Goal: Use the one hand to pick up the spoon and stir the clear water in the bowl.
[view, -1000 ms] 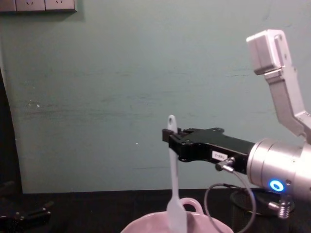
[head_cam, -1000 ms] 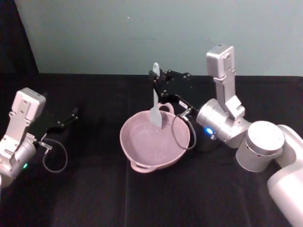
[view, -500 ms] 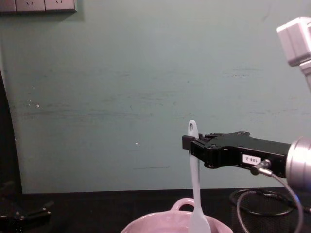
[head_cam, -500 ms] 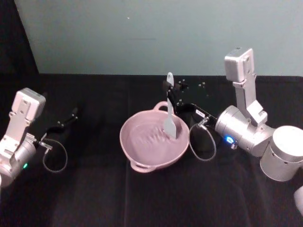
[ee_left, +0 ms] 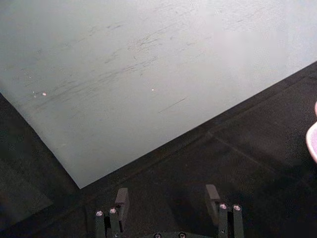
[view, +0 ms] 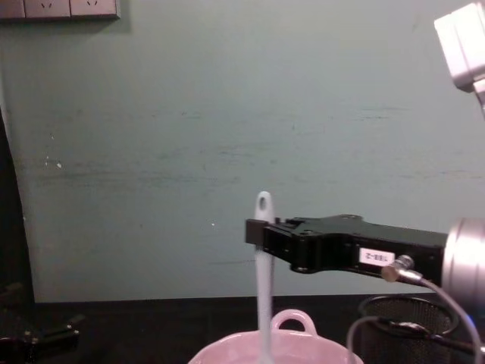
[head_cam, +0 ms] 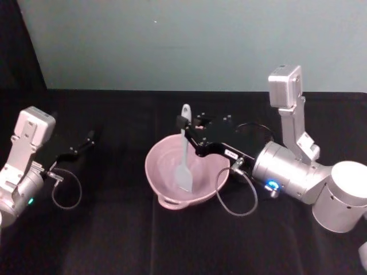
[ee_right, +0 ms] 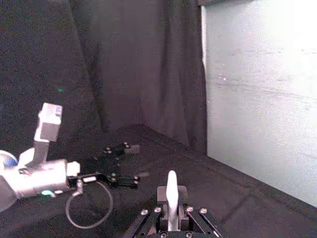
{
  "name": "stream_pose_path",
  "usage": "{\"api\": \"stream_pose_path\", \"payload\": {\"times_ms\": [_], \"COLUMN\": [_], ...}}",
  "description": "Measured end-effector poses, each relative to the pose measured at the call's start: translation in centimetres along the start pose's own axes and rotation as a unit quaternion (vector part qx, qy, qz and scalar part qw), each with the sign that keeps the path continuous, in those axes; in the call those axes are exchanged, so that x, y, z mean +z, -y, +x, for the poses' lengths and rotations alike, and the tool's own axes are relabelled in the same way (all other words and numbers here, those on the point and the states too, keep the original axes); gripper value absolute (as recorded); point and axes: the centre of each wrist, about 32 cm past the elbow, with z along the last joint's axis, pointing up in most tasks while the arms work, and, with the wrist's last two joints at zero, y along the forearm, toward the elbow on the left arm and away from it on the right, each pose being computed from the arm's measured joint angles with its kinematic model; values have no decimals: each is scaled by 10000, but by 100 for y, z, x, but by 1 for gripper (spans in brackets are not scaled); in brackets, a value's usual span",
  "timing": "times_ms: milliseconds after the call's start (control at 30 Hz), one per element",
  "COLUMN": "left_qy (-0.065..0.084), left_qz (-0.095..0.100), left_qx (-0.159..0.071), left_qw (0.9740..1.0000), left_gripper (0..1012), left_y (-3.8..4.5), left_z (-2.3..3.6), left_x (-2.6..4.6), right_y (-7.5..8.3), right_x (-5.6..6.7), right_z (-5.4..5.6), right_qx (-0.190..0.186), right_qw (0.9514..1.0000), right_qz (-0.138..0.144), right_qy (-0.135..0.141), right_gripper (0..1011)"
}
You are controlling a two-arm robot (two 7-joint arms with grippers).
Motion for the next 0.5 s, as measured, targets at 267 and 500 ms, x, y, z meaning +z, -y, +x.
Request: {"api": "stream_pose_path", "payload": {"times_ms": [267, 500], "left_qy": [0, 0], "left_qz": [1, 0], "left_qx": [0, 0], "left_qw": [10000, 10000], "left_gripper": [1011, 1011], "left_y": [0, 0], "left_z": [0, 0], "left_x": [0, 0], "right_y": [-184, -369], "right_x": [-43, -110], "right_z": [-23, 22], "right_qx": [156, 92], "right_qw": [9998, 9998], "right_qz": [64, 153], "right_qy": [-108, -62], "right_gripper": [114, 114]}}
